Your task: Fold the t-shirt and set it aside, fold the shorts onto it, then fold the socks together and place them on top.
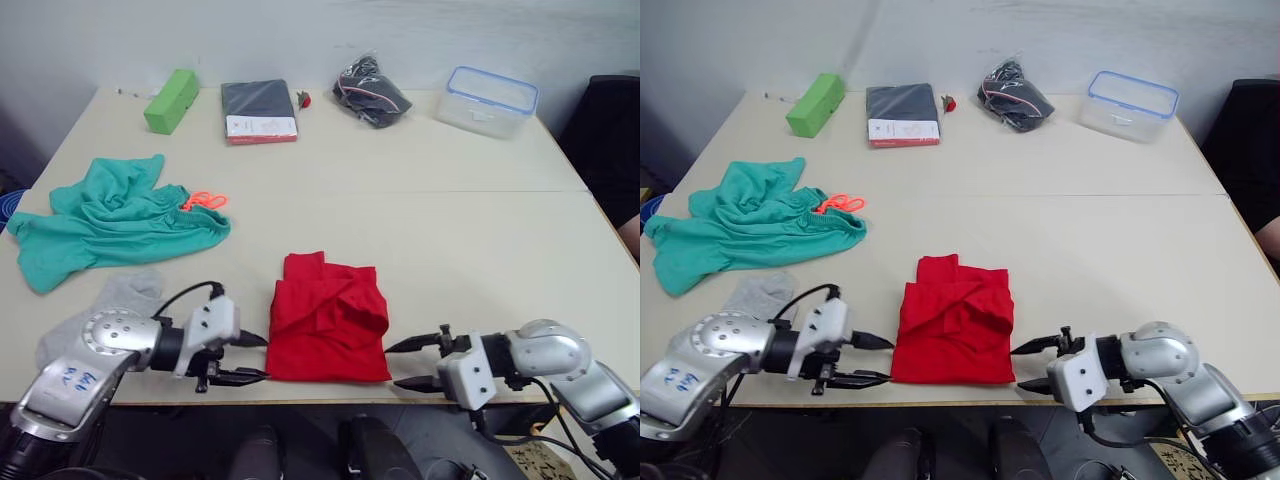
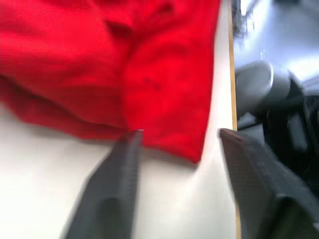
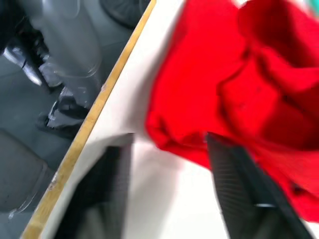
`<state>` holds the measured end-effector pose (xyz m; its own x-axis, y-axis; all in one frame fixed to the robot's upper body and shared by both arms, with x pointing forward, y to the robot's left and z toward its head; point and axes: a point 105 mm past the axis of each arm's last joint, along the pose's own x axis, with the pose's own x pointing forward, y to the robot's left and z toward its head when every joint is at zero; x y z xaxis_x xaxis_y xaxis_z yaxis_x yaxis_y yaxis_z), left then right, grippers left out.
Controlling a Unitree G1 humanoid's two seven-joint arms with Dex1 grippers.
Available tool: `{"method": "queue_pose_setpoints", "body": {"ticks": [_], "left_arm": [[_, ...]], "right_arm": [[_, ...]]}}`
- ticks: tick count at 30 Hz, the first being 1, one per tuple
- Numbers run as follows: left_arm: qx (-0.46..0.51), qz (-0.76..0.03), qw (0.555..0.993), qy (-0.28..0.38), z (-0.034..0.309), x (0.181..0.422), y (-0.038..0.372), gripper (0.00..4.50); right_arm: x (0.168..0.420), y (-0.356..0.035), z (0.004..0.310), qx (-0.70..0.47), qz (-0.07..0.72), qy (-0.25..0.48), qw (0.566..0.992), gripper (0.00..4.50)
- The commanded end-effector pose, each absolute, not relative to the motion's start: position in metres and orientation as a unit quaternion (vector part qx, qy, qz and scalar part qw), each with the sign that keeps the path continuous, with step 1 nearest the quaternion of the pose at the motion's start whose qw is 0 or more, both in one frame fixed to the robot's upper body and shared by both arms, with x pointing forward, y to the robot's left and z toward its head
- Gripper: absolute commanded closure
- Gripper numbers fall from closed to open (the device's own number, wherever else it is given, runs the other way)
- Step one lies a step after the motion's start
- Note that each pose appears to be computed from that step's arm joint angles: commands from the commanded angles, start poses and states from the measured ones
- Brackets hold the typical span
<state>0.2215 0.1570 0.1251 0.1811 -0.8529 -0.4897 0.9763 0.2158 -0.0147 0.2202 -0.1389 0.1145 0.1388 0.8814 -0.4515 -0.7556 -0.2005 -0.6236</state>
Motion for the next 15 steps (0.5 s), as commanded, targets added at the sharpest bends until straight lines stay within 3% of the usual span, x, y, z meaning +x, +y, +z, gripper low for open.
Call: {"method": "queue_pose_setpoints", "body": {"ticks": [1,2,3,9,12,15], "left_arm": [[0.123,-0.612,0.763,0.167,0.158,0.222,0.158,0.69],[0.116,-0.609,0.769,0.156,0.164,0.225,0.158,0.33],[0.111,-0.605,0.775,0.148,0.168,0.229,0.157,0.04],[0.145,-0.585,0.786,0.136,0.166,0.245,0.155,0.01],[0.205,-0.568,0.787,0.125,0.159,0.255,0.157,0.0],[0.271,-0.556,0.781,0.091,0.157,0.268,0.157,0.0]], "right_arm": [[0.231,-0.144,0.147,-0.429,0.611,-0.117,0.655,0.74],[0.24,-0.145,0.148,-0.45,0.591,-0.126,0.658,0.37],[0.247,-0.145,0.148,-0.467,0.577,-0.135,0.657,0.36],[0.264,-0.132,0.138,-0.526,0.556,-0.191,0.615,0.36],[0.266,-0.122,0.138,-0.52,0.558,-0.216,0.61,0.96],[0.265,-0.114,0.14,-0.513,0.565,-0.231,0.604,2.07]]}}
